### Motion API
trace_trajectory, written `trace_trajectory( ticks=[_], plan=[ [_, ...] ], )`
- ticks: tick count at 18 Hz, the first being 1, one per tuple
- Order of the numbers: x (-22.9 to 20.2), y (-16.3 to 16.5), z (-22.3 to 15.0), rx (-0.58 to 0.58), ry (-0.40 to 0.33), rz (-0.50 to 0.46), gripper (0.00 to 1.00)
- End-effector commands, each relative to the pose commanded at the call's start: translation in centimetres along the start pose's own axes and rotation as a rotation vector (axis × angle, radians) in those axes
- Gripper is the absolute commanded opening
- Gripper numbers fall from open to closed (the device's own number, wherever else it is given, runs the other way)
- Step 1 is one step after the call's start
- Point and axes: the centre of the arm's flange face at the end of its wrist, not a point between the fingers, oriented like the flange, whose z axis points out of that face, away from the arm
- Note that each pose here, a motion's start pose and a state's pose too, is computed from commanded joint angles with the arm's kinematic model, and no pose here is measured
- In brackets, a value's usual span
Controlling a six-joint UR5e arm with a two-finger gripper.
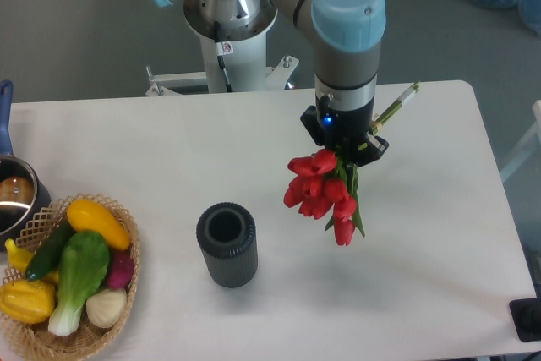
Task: Insert the flowers into the vase
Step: 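Carry the red tulip bunch with the gripper over the black vase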
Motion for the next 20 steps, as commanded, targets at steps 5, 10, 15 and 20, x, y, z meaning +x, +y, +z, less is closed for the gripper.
trace_trajectory(
  ticks=[5,10,15,20],
  plan=[
    [0.0,0.1,-1.4,0.068,-0.001,-0.013,0.00],
    [0.1,-0.5,-3.1,0.257,0.017,-0.025,0.00],
    [0.8,-1.9,-5.8,0.624,0.083,-0.138,0.00],
    [2.6,-3.8,-6.6,0.872,0.193,-0.096,0.00]
  ],
)
